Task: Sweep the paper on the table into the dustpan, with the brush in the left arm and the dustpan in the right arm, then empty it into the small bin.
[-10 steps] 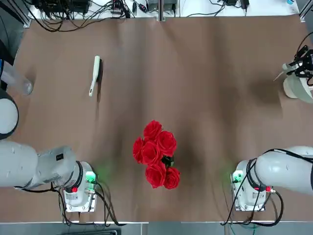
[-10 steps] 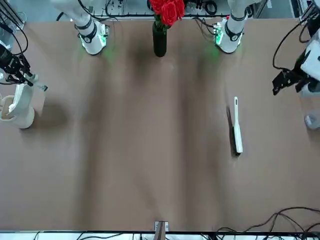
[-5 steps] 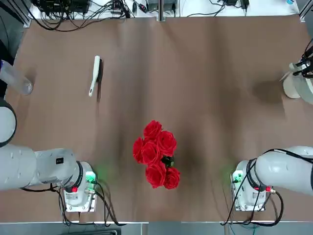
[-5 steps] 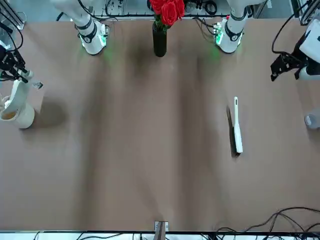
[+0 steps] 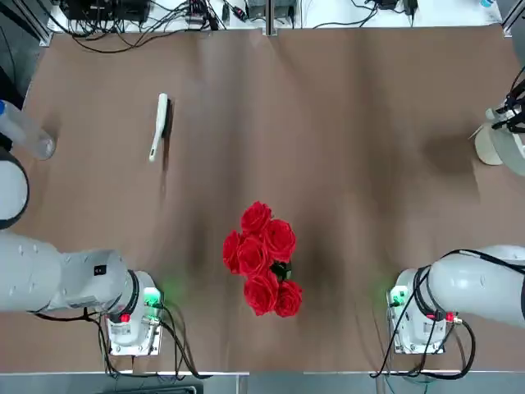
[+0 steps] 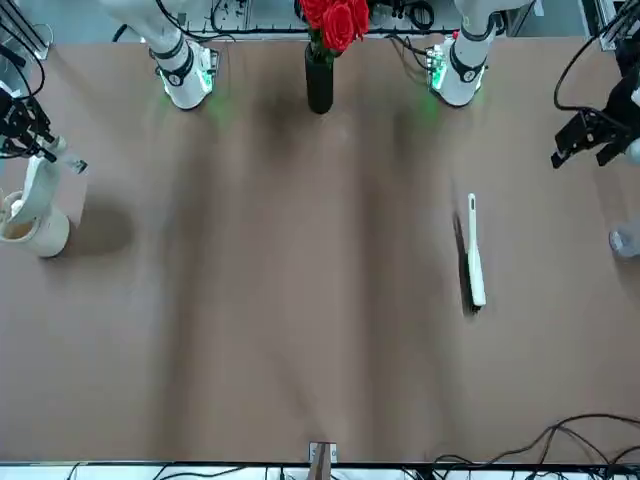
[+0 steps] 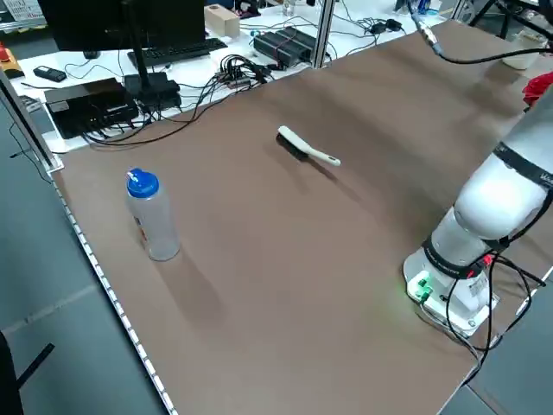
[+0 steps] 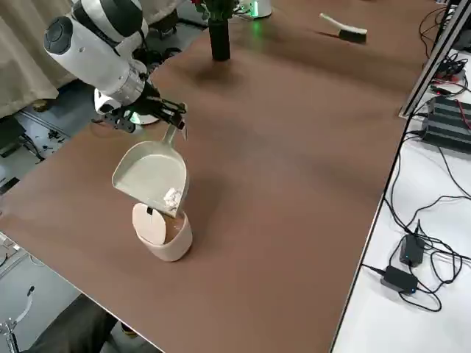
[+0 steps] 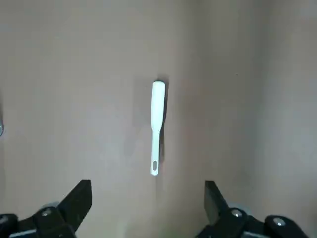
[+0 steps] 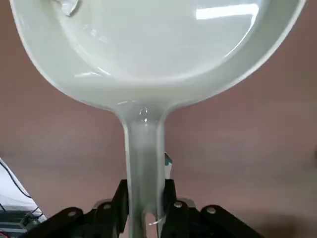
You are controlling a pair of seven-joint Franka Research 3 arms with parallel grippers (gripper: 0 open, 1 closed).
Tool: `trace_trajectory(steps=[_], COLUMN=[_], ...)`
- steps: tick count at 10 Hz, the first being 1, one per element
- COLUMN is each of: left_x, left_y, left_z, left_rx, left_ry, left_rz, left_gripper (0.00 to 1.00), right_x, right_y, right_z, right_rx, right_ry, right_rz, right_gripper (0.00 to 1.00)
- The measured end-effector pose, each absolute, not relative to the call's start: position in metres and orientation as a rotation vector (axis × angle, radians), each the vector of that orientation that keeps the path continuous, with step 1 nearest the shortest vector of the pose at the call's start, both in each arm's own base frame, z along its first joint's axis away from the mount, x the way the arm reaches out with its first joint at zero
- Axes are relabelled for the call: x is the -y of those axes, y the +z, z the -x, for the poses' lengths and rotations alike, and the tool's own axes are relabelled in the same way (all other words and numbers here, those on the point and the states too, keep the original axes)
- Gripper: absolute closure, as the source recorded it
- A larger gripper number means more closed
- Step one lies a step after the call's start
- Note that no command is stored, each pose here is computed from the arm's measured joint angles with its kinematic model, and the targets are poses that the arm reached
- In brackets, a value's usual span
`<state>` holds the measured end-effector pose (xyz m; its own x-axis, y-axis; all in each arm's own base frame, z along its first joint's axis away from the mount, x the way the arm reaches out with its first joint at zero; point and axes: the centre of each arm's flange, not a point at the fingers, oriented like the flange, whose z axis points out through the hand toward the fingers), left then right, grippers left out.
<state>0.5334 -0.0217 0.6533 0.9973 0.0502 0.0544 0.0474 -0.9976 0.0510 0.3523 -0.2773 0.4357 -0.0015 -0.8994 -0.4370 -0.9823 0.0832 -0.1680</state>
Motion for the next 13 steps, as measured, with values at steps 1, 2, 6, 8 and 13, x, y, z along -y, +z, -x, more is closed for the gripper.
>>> trace_trajectory(steps=[1, 2, 6, 8, 13], left_x=[0.021, 0.019, 0.021, 0.032, 0.056], left_y=[0.653, 0.654, 0.656, 0.647, 0.643], left_z=[-0.537, -0.542, -0.546, -0.551, -0.556], left_rx=[-0.077, -0.079, -0.069, -0.034, 0.031], left_ry=[0.088, 0.095, 0.105, 0.086, 0.107], left_rz=[-3.088, -3.086, -3.104, -3.112, -3.149], left_gripper=[0.0, 0.0, 0.0, 0.0, 0.0], right_x=[0.277, 0.28, 0.291, 0.29, 0.296], right_y=[0.435, 0.434, 0.436, 0.437, 0.437], right_z=[-0.352, -0.348, -0.341, -0.34, -0.333], right_rx=[-1.921, -1.901, -1.879, -1.872, -1.815], right_ry=[0.257, 0.268, 0.279, 0.291, 0.316], right_rz=[1.866, 1.879, 1.881, 1.877, 1.859], right_gripper=[0.67, 0.67, 0.67, 0.67, 0.67])
